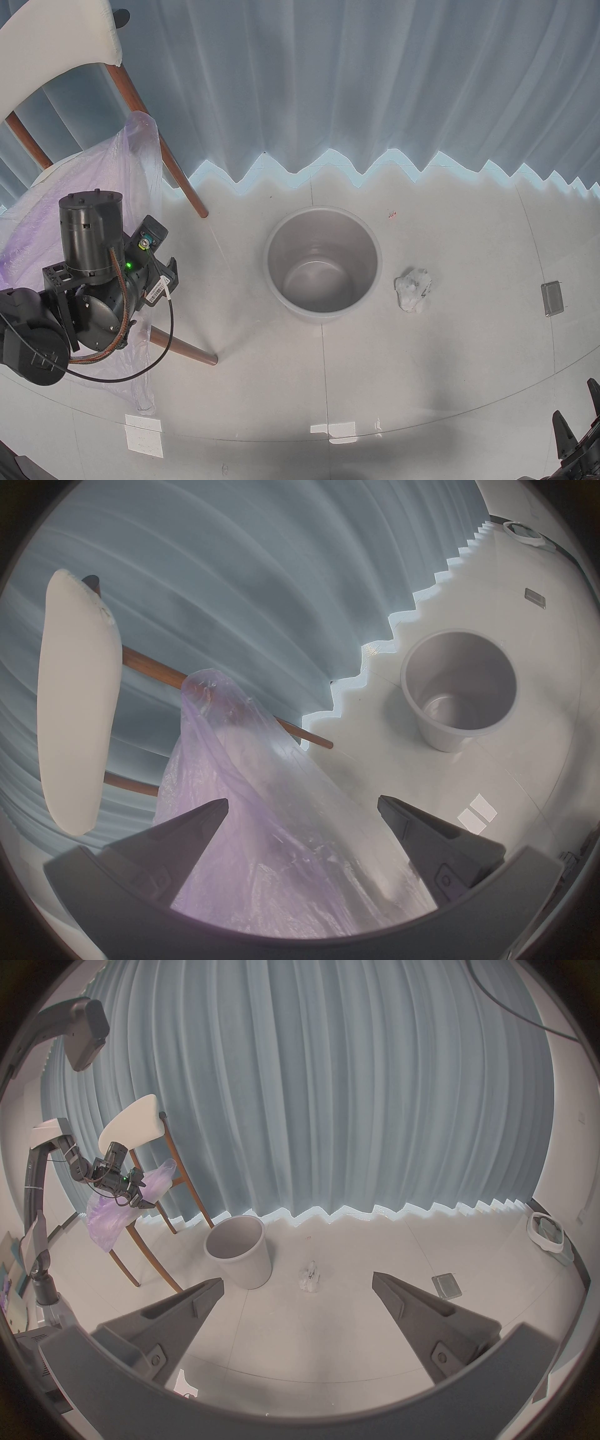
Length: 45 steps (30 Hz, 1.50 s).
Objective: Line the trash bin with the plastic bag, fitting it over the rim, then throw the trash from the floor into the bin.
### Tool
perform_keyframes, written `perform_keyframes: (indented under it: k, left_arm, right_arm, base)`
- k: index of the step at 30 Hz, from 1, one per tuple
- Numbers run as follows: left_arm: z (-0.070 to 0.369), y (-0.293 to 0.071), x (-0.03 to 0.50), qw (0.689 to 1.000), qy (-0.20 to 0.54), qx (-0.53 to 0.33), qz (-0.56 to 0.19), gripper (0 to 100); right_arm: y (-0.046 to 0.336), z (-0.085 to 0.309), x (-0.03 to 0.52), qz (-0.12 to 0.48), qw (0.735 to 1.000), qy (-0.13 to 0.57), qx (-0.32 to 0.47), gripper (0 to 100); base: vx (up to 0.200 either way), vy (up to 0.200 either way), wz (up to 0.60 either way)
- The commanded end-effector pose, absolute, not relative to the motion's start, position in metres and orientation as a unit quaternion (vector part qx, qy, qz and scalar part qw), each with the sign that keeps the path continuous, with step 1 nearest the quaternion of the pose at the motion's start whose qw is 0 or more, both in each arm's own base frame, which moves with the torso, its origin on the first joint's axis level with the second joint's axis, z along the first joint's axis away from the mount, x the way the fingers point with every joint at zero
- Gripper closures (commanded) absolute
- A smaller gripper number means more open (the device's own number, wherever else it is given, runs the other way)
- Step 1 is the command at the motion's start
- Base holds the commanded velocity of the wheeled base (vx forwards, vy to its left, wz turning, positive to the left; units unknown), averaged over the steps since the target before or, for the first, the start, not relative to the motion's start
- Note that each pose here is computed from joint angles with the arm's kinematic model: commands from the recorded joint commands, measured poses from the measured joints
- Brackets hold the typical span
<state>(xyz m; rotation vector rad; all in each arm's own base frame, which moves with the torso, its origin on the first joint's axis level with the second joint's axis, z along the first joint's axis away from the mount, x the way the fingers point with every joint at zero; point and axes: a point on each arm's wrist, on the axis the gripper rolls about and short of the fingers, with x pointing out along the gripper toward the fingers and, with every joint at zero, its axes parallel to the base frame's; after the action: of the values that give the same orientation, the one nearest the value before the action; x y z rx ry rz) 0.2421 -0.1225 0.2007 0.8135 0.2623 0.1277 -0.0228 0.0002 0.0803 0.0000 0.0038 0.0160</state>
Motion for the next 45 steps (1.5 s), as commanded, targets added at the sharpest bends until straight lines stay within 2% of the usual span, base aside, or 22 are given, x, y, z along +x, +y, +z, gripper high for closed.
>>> perform_keyframes:
  k: [1,28,29,45]
  left_arm:
    - [0.199,-0.123,0.242,0.907,0.129,0.395,0.062,0]
    - [0.195,-0.114,0.248,0.904,0.144,0.396,0.081,0]
    - [0.194,-0.113,0.248,0.903,0.145,0.396,0.081,100]
    - [0.205,-0.108,0.239,0.913,0.123,0.380,0.081,100]
  right_arm:
    - [0.000,0.075,-0.023,0.008,1.000,0.002,0.000,0]
    - [0.000,0.076,-0.023,0.008,1.000,0.001,0.000,0]
    - [0.000,0.075,-0.023,0.008,1.000,0.002,0.000,0]
    - [0.000,0.076,-0.023,0.008,1.000,0.001,0.000,0]
  base:
    - [0.000,0.000,0.00]
    - [0.000,0.000,0.00]
    - [0.000,0.000,0.00]
    - [0.000,0.000,0.00]
